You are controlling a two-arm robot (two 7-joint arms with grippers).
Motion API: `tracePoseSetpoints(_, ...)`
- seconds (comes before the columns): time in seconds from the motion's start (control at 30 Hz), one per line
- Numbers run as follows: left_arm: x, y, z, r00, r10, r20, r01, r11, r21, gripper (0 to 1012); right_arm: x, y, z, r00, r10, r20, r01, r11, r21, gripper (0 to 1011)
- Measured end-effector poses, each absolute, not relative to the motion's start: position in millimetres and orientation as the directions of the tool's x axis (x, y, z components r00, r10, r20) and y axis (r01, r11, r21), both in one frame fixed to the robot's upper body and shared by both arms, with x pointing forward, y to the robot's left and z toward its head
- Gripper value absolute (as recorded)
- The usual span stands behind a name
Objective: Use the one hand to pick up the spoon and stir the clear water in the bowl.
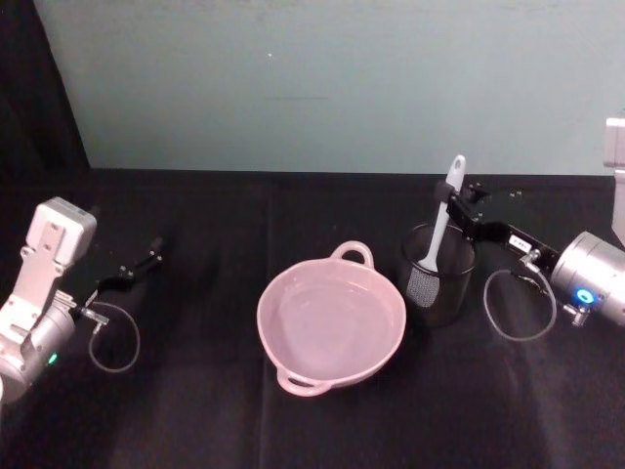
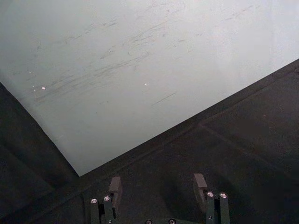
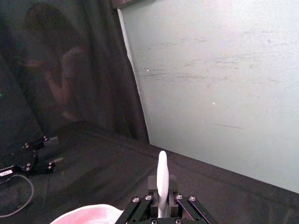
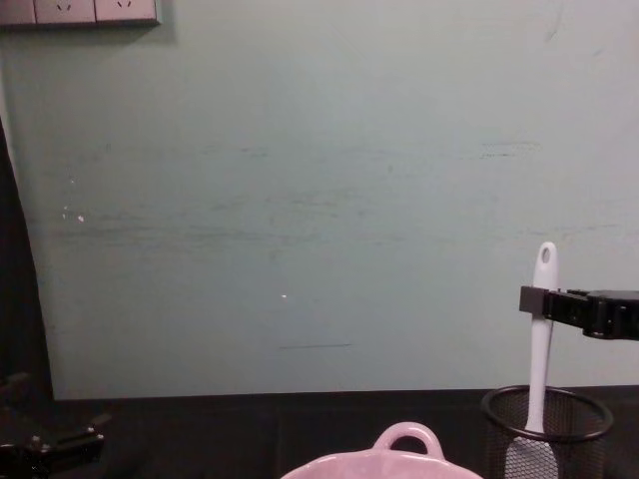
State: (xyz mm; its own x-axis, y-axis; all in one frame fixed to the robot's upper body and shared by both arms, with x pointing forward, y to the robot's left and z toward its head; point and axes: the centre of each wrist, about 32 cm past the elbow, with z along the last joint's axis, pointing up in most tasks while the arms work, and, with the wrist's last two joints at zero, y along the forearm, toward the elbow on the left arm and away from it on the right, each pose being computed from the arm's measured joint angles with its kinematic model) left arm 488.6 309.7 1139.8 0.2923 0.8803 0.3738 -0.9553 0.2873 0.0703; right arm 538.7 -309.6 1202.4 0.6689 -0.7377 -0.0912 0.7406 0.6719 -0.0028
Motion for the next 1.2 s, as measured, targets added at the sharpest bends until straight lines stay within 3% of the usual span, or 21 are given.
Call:
tracePoseSetpoints(0.7,488.6,309.7,1139.8,0.292,0.880,0.374,-0.955,0.287,0.070,1005,538.2,-313.3,1188.6,0.651,-0.737,-0.179,0.751,0.660,0.014,134)
tracePoseSetpoints(0.93,488.6,309.7,1139.8,0.292,0.880,0.374,-0.955,0.287,0.070,1005,538.4,-316.7,1185.5,0.633,-0.749,-0.196,0.765,0.643,0.015,320)
tracePoseSetpoints(1.2,488.6,309.7,1139.8,0.292,0.880,0.374,-0.955,0.287,0.070,1005,538.8,-321.0,1179.1,0.618,-0.757,-0.212,0.775,0.631,0.006,606)
